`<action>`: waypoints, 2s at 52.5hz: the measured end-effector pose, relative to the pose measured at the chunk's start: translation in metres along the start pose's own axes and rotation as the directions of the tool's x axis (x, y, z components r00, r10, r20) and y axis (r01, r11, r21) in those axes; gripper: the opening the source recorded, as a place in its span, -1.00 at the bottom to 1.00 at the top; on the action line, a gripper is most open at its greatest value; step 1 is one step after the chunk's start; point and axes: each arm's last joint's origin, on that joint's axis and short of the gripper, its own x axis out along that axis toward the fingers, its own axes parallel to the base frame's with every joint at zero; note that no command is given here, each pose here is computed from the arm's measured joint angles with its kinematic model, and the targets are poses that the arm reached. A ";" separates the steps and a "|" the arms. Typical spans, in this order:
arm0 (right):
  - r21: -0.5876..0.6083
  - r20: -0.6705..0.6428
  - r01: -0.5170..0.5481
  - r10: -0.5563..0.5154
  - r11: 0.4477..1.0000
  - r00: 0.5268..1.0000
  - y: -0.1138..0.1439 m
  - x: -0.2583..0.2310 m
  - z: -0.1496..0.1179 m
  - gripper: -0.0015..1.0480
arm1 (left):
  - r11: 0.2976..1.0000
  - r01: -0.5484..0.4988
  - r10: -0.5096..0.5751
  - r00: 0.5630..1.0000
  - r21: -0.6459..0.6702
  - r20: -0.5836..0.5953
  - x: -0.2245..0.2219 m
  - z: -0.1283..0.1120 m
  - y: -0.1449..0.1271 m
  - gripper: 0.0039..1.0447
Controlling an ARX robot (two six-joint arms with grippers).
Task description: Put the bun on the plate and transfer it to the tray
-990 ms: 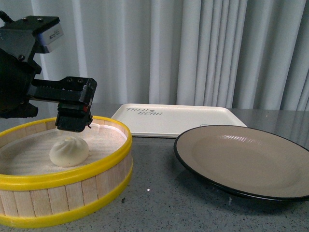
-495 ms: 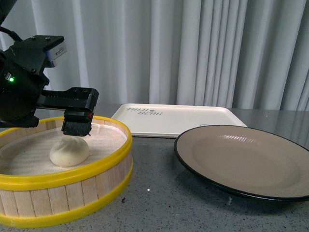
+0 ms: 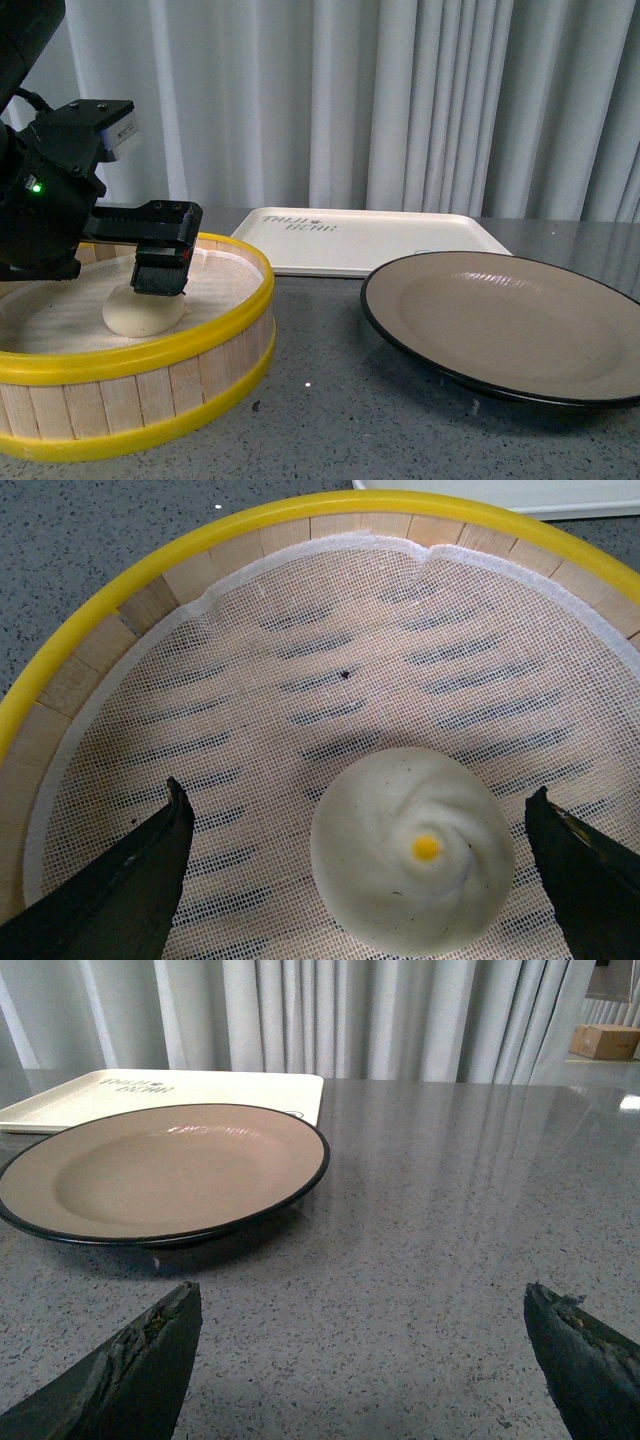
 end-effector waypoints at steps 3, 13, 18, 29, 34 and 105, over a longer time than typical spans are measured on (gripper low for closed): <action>0.000 0.000 0.000 0.000 1.000 1.000 0.000 0.000 0.000 0.84 | 1.000 0.000 0.000 1.000 -0.001 -0.002 0.001 0.000 0.000 0.88; 0.000 0.000 0.000 0.000 1.000 1.000 0.000 0.000 0.000 0.84 | 1.000 0.003 -0.003 1.000 0.001 -0.008 0.006 -0.003 -0.005 0.88; 0.000 0.000 0.000 0.000 1.000 1.000 0.000 0.000 0.000 0.84 | 1.000 0.005 -0.005 1.000 0.002 -0.014 0.008 -0.004 -0.007 0.88; 0.000 0.000 0.000 0.000 1.000 1.000 0.000 0.000 0.000 0.84 | 0.999 -0.026 0.026 0.999 0.023 -0.026 0.012 -0.006 -0.008 0.44; 0.000 0.000 0.000 0.000 1.000 1.000 0.000 0.000 0.000 0.84 | 1.000 -0.015 0.015 1.000 0.027 -0.016 0.012 -0.006 -0.009 0.06; 0.000 0.000 0.000 0.000 1.000 1.000 0.000 0.000 0.000 0.84 | 0.746 0.424 -0.491 0.871 0.513 -0.006 0.013 0.039 -0.196 -0.90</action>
